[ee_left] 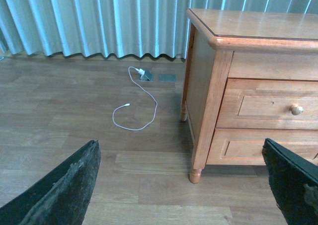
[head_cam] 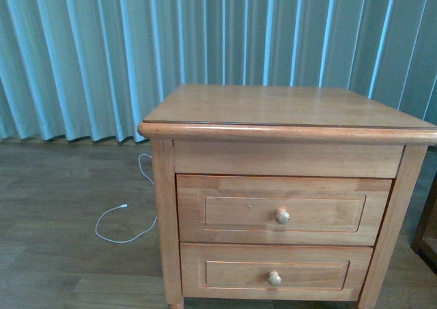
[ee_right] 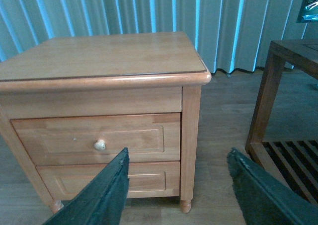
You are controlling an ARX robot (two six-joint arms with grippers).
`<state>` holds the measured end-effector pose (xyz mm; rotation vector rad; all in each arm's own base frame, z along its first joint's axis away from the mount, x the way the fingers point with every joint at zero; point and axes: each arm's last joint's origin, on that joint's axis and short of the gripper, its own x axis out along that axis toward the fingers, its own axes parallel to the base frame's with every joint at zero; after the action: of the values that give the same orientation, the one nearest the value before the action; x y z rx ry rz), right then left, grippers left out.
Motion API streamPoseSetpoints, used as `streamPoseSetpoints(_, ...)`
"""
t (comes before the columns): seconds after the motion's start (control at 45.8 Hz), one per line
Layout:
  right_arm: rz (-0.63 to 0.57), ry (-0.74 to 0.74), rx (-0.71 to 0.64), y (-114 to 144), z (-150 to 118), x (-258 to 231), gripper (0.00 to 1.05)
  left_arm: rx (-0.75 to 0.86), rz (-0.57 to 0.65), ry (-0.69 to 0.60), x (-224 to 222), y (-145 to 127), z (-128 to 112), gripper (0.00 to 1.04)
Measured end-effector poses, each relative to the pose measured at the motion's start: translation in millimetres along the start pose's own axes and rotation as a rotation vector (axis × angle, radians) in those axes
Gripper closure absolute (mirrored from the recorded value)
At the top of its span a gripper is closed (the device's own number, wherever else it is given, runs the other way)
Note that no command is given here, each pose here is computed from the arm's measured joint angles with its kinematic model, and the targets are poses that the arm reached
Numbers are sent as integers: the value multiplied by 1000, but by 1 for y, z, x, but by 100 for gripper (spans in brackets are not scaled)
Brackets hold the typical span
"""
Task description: Put charger into drawer
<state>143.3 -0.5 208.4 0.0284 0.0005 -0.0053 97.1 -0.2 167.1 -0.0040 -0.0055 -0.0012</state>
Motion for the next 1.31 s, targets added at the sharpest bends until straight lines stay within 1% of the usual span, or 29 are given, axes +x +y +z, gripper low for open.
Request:
streamPoseSetpoints(0.153, 4, 5, -17, 0, -11, -7, 73, 0, 0, 0, 0, 0, 0, 6)
streamPoseSetpoints(0.284, 5, 2, -22, 0, -20, -14, 103, 0, 0, 0, 0, 0, 0, 6)
streamPoseSetpoints(0.698, 5, 0, -25, -1, -33, -27, 103, 0, 0, 0, 0, 0, 0, 6)
streamPoseSetpoints(0.786, 5, -5, -25, -1, -40, -29, 103, 0, 0, 0, 0, 0, 0, 6)
streamPoseSetpoints(1.091, 5, -8, -25, -1, -41, -36, 103, 0, 0, 0, 0, 0, 0, 6)
streamPoseSetpoints(1.135, 5, 25, -26, -1, -45, -41, 103, 0, 0, 0, 0, 0, 0, 6)
streamPoseSetpoints(1.2, 5, -3, -26, -1, -43, -45, 103, 0, 0, 0, 0, 0, 0, 6)
streamPoseSetpoints(1.31, 5, -3, -26, -1, -43, -46, 103, 0, 0, 0, 0, 0, 0, 6)
